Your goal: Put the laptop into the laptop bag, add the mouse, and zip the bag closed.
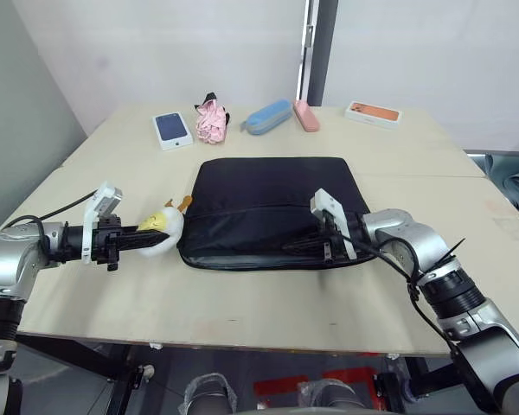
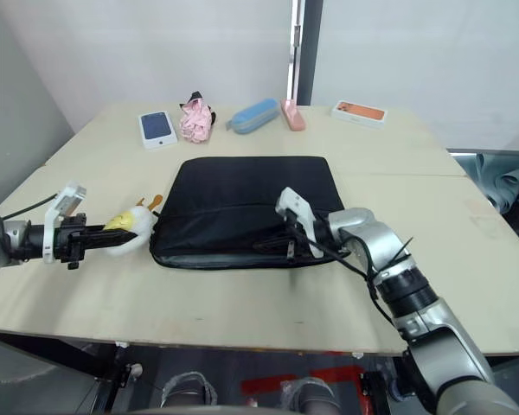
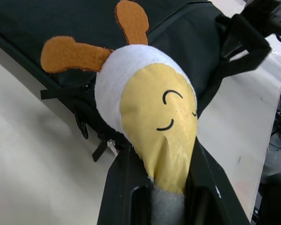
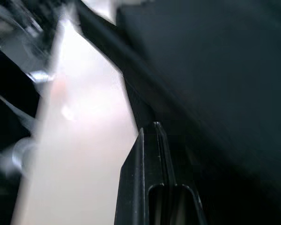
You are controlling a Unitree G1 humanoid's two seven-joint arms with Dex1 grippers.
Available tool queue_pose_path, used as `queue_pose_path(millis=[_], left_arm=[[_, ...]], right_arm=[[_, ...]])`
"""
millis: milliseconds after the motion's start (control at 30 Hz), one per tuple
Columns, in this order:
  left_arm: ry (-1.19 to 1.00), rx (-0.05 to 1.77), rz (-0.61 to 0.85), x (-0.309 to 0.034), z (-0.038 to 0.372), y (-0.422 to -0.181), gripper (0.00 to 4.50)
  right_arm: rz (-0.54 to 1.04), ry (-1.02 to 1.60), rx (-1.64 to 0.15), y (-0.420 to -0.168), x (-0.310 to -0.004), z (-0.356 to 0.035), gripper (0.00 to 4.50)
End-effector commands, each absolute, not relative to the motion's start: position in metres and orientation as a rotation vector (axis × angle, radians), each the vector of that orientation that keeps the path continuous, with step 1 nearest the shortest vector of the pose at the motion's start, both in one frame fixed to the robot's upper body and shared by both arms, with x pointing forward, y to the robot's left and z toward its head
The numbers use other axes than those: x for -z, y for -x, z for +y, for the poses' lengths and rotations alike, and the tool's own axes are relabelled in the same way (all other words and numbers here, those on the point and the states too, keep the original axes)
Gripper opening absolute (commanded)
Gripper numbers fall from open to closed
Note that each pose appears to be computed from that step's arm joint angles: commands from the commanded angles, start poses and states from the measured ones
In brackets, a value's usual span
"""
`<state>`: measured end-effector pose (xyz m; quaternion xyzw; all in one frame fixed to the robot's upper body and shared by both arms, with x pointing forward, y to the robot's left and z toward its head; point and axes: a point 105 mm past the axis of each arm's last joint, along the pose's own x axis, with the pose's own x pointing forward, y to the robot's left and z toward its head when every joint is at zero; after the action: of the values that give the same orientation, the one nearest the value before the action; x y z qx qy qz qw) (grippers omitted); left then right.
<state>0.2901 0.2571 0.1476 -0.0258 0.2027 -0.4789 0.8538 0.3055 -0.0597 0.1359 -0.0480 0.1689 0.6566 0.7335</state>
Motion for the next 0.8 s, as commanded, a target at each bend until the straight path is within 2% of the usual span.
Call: queue_pose_path(millis=[33, 167, 400, 567, 800], left_arm=[[0.051, 1.012, 0.400, -0.156, 0.256, -0.291, 0.53], [0.057, 1.014, 0.402, -0.154, 0.256, -0.291, 0.53], [0.051, 1.016, 0.390, -0.160, 0.256, -0.291, 0.53], [0.050, 1.023, 0.384, -0.164, 0.255, -0.291, 0.53], [0.054, 1.039, 0.395, -0.160, 0.253, -0.286, 0.53]], right_arm=[[0.268, 0.082, -1.459, -0.308, -0.170, -0.058, 0.00], [0.253, 0.075, -1.457, -0.311, -0.176, -0.058, 0.00], [0.351, 0.266, -1.394, -0.323, -0.137, -0.058, 0.00], [0.299, 0.288, -1.350, -0.339, -0.141, -0.052, 0.00], [0.222, 0.149, -1.449, -0.328, -0.171, -0.043, 0.00]])
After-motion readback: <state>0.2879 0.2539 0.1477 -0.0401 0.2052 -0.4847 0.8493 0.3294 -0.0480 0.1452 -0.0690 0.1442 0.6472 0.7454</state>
